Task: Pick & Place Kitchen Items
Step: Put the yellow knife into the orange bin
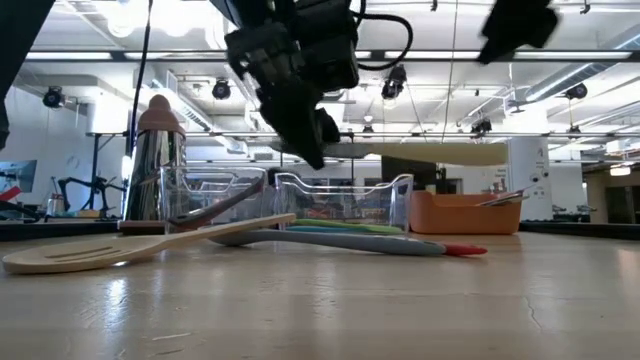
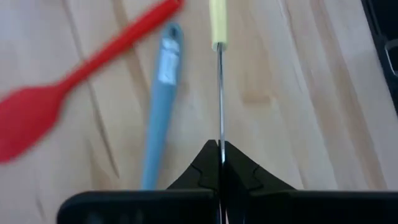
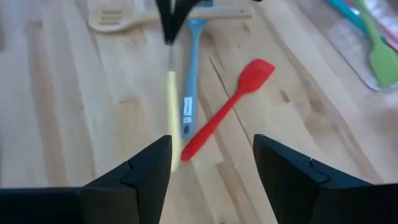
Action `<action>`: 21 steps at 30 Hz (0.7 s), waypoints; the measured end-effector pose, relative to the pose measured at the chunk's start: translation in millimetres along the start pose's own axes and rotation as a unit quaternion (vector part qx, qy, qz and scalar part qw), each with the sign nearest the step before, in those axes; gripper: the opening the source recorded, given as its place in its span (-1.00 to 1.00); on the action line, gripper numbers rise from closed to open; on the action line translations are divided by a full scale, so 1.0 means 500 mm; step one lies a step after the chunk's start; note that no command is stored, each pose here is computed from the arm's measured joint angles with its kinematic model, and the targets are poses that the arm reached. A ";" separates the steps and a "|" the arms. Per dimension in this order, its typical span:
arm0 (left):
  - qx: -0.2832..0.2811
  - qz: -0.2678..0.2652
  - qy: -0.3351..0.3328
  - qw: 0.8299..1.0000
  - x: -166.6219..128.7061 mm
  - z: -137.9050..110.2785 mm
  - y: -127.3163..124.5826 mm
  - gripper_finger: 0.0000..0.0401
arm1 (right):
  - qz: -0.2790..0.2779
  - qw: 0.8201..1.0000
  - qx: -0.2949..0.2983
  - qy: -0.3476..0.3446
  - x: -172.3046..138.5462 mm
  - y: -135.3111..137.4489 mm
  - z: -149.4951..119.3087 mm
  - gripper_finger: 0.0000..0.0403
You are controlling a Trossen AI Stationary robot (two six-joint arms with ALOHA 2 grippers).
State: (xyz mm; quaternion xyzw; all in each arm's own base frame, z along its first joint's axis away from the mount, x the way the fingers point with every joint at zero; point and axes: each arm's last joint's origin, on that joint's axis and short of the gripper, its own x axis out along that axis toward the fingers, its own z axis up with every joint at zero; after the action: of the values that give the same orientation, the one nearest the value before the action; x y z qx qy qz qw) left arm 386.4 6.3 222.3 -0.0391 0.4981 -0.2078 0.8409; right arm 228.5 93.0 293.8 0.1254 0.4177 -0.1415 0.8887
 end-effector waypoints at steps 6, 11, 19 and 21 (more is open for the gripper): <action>-0.007 0.009 -0.071 0.997 0.008 0.002 0.028 -0.99 | -0.010 0.995 0.051 -0.081 -0.055 -0.019 -0.089 0.07; -0.009 -0.014 -0.146 0.989 0.013 0.005 0.047 -0.99 | -0.008 0.989 0.084 -0.119 -0.063 -0.038 -0.151 0.07; 0.007 -0.017 -0.239 0.971 -0.018 -0.009 0.056 -0.99 | -0.005 0.985 0.108 -0.133 -0.053 -0.049 -0.199 0.07; 0.019 -0.016 -0.276 0.961 -0.032 -0.015 0.056 -0.99 | -0.009 0.984 0.107 -0.141 -0.049 -0.047 -0.201 0.07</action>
State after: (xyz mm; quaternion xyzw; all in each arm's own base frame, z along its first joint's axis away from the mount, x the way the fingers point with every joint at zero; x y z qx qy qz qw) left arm 381.8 39.2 224.1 -0.0871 0.2423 -0.2121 0.9427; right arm 134.0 108.9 248.3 0.1953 0.2717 -0.2093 0.9188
